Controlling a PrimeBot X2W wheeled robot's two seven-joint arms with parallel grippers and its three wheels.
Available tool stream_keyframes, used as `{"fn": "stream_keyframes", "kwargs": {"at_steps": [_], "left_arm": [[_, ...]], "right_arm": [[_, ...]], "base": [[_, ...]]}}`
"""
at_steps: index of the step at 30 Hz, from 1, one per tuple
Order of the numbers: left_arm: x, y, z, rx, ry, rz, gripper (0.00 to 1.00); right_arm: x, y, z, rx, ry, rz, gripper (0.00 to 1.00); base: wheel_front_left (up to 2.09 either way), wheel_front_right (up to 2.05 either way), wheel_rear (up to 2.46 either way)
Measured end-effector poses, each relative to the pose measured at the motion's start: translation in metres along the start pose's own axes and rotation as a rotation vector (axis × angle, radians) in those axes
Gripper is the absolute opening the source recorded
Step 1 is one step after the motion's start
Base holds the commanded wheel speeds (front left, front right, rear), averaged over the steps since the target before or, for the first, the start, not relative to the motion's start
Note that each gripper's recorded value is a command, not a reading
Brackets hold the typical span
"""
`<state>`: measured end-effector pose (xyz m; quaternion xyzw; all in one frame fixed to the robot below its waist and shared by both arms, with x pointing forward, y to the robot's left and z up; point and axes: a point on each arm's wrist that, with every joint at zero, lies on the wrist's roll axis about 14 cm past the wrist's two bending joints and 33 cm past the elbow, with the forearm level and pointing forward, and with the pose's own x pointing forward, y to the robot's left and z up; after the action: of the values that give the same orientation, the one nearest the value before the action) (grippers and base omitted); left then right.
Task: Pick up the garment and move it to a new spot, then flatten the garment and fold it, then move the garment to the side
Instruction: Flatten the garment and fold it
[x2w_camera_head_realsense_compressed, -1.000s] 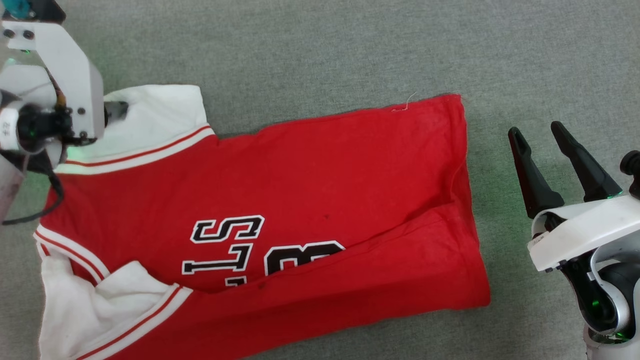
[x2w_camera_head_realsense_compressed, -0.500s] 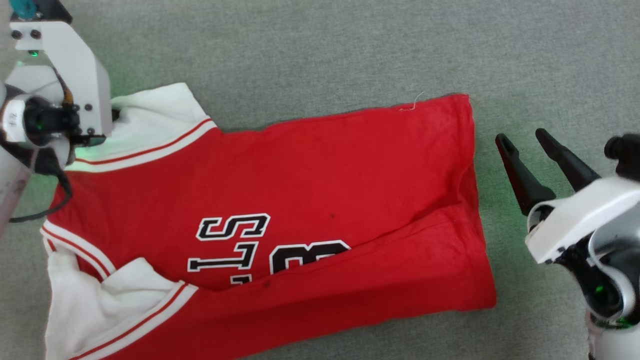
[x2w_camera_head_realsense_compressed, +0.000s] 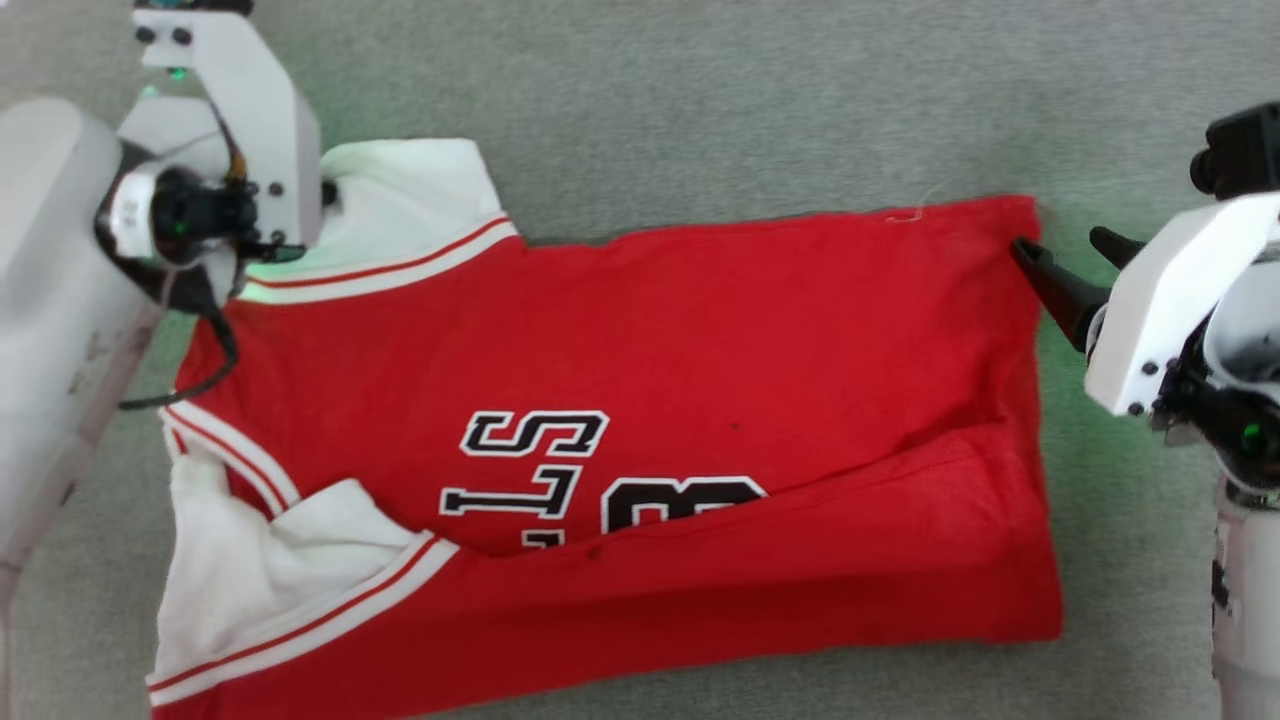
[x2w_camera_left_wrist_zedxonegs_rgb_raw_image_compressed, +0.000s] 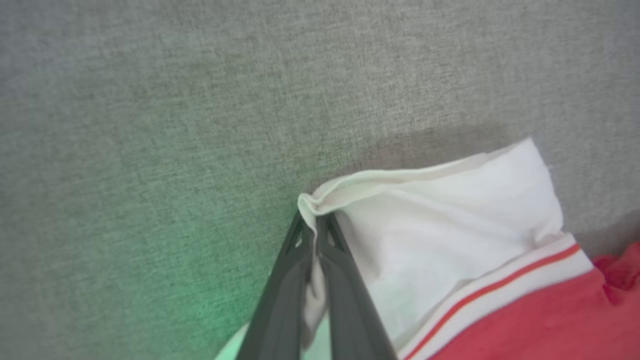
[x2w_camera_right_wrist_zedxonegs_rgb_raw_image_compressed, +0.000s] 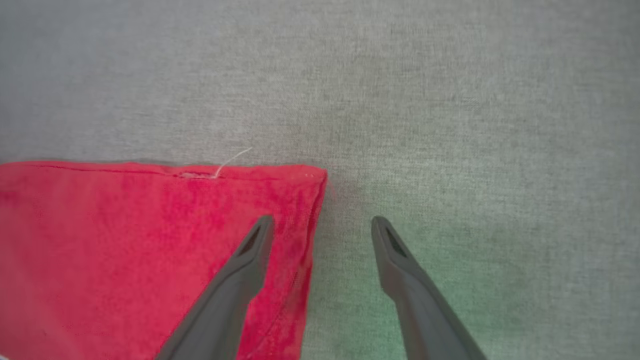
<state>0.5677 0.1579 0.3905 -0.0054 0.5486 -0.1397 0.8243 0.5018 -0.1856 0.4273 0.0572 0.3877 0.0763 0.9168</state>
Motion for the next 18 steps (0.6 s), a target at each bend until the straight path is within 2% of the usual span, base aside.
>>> {"fn": "stream_keyframes", "kwargs": {"at_steps": [6,7,8,12,18], "left_arm": [[0.004,0.003,0.002,-0.008,-0.015,-0.008,0.00],[0.005,0.004,0.002,-0.011,-0.018,-0.010,0.00],[0.006,0.005,0.001,-0.014,-0.017,-0.010,0.00],[0.008,0.008,0.001,-0.023,-0.024,-0.010,0.00],[0.000,0.009,0.007,-0.033,-0.073,-0.020,0.00]], "right_arm": [[0.026,0.001,-0.013,-0.013,0.144,-0.006,1.00],[0.028,0.002,-0.014,-0.025,0.167,-0.009,0.44],[0.030,0.002,-0.014,-0.045,0.187,-0.014,0.00],[0.035,0.004,-0.014,-0.076,0.234,-0.014,0.00],[0.032,0.006,-0.009,-0.073,0.232,-0.010,0.00]], "base": [[0.00,0.00,0.00],[0.00,0.00,0.00],[0.00,0.00,0.00],[0.00,0.00,0.00],[0.00,0.00,0.00]]}}
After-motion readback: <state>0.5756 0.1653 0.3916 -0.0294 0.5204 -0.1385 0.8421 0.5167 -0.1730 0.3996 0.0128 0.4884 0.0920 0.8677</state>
